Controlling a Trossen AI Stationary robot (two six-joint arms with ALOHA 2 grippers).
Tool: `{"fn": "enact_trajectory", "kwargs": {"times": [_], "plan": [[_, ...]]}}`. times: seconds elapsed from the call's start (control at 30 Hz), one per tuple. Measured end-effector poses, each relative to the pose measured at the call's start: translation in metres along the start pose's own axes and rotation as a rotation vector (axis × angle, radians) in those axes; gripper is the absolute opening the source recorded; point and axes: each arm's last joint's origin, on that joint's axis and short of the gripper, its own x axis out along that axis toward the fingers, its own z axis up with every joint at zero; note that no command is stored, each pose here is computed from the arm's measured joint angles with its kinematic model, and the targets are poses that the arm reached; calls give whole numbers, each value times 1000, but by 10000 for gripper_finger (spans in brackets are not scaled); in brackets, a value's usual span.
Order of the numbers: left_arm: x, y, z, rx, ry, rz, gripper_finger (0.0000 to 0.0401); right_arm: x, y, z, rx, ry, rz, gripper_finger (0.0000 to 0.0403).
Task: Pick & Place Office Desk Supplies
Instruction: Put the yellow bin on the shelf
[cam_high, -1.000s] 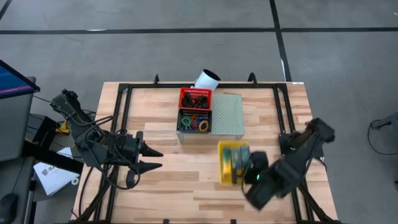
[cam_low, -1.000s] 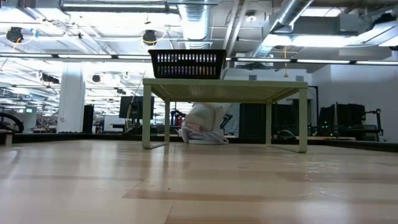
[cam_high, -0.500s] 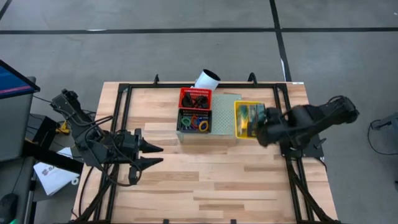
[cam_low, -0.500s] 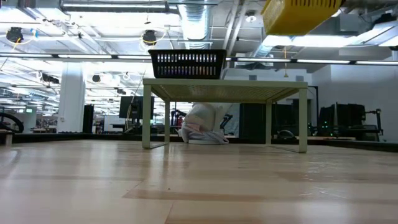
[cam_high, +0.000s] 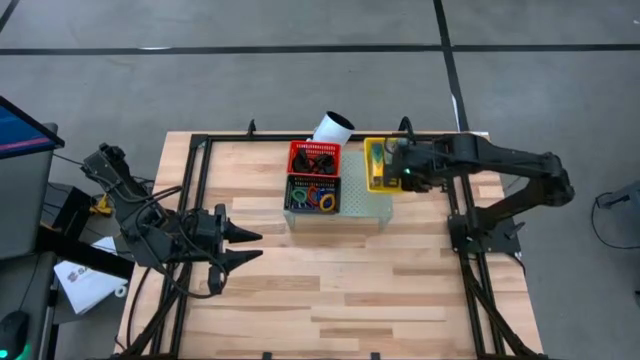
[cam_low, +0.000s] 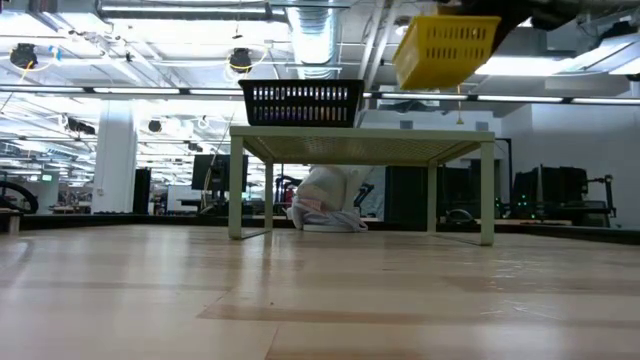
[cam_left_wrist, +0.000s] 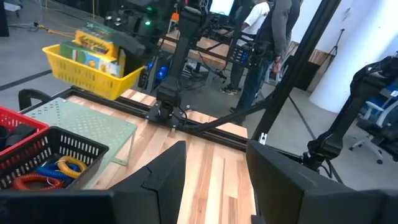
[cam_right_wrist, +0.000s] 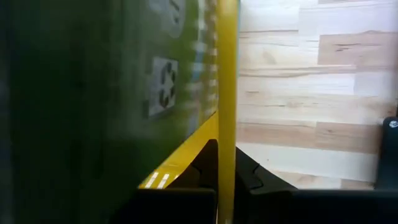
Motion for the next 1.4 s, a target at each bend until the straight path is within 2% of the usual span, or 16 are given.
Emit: {"fn": "enact_trajectory", "kwargs": {"times": [0.23,0.43,0.7,0.8,1.1,1.4], "plan": [[0,0,0,1,0,0,163,12,11,18,7,20,34,0],[0,0,0,2,-1,-1,163,33,18,30,12,64,-21,0],[0,0,0,3,0,-1,163,49,28,40,15,78,-13,0],[0,0,0,3,-1,-1,163,59,26,37,11,93,-41,0],[0,0,0,3,0,-1,163,79,16,24,80,95,69,0],[0,0,0,-5,-1,-1,163,84,12,19,60,100,41,0]]}}
